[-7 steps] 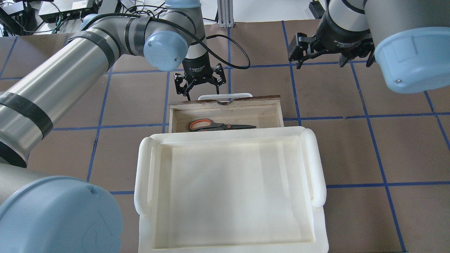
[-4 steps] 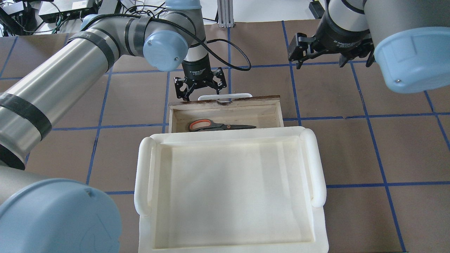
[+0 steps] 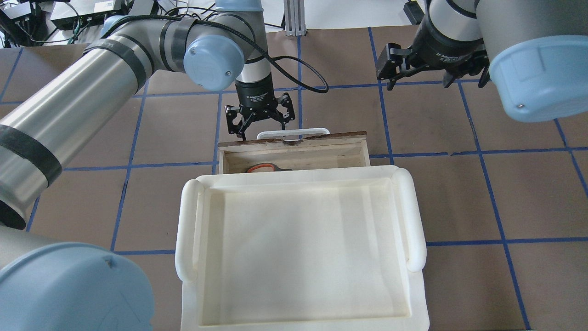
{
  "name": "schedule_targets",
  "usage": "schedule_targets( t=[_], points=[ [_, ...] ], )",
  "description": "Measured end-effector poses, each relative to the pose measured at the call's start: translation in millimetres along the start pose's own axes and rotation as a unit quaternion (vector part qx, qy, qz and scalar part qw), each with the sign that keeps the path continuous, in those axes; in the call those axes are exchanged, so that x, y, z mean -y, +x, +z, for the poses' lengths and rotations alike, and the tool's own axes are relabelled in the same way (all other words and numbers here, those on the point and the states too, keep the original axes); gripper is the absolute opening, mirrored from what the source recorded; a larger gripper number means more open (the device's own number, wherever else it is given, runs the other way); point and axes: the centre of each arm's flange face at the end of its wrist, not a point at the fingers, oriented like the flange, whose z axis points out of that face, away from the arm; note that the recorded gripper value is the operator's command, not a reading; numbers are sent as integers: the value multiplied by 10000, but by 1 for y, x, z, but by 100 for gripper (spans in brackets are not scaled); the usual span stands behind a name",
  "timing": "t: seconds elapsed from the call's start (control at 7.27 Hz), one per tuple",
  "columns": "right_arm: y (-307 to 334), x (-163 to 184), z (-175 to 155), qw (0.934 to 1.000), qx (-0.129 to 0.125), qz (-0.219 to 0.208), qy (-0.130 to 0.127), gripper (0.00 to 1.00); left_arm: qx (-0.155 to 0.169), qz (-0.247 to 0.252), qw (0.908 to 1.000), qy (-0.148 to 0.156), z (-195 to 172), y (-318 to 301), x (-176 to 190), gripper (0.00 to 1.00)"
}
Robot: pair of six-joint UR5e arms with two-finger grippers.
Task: Put scissors in drawer and close it
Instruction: 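Push the drawer closed with the left gripper toward the white tray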
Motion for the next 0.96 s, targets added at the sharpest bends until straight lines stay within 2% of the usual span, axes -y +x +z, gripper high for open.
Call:
schedule_targets(
  t=[0.96],
  points=[
    [0,0,0,10000,-2,-15,-1,100,274,-30,9983,-515,17,-7,-18,100]
  ],
)
